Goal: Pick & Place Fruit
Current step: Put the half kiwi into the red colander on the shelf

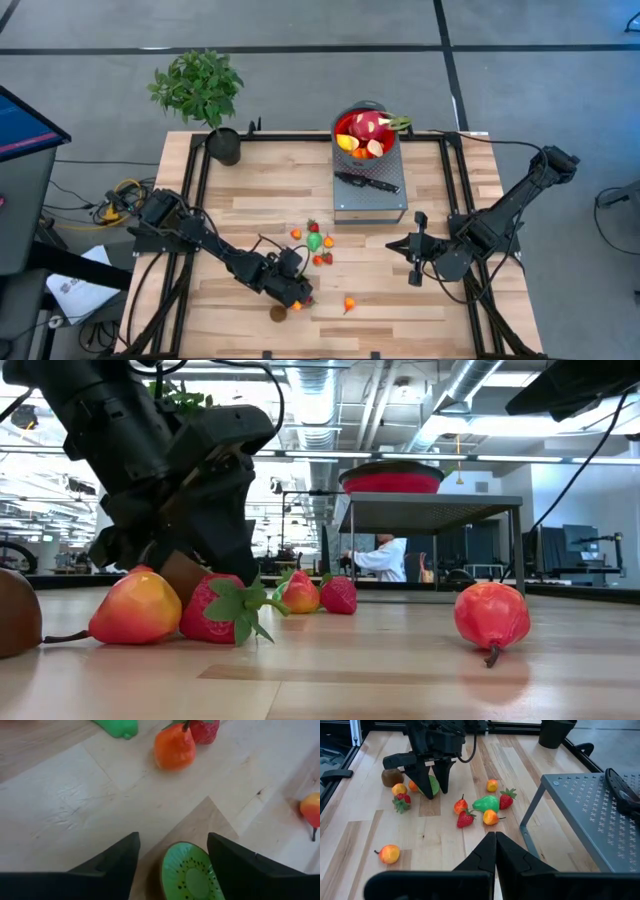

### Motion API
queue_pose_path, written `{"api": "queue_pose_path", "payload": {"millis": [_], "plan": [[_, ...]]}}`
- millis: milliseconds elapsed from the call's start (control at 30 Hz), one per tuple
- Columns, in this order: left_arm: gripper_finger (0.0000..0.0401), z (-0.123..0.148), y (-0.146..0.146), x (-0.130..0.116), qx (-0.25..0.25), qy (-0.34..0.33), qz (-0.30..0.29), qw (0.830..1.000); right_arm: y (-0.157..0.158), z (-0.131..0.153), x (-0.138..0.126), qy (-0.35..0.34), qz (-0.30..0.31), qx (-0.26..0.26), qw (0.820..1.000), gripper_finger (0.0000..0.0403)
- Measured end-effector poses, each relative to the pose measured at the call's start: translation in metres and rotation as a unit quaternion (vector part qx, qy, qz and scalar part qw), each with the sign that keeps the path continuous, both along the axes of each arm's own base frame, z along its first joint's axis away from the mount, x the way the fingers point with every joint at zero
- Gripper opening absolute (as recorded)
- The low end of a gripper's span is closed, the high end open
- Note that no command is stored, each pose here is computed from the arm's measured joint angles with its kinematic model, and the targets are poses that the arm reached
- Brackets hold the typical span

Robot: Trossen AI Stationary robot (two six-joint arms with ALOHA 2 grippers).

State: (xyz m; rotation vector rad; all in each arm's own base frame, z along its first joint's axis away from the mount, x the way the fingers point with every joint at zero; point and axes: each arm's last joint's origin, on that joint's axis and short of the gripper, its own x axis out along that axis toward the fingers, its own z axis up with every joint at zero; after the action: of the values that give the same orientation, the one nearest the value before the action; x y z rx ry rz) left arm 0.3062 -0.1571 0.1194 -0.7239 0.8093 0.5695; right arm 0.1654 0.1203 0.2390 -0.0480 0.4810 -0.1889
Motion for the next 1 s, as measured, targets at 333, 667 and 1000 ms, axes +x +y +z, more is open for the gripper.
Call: {"api": "queue_pose_path", "payload": {"millis": [333,667,1000], "plan": [[0.0158,-0.001,0.001,0.000,0.003,0.002,0.002,1.000,0.000,0.000,0.000,0.000,0.000,0.000,1.000,0.0000],[0.0103,0.002,0.003,0.002,-0.003,-0.002,-0.003,1.000,0.000,0.000,0.000,0.001,0.000,-0.001,1.000,0.0000],[0.0100,0.048,0.024,0.005,0.040,-0.053,-0.043,0.997,0.000,0.000,0.000,0.002,0.000,-0.002,1.000,0.0000]]}}
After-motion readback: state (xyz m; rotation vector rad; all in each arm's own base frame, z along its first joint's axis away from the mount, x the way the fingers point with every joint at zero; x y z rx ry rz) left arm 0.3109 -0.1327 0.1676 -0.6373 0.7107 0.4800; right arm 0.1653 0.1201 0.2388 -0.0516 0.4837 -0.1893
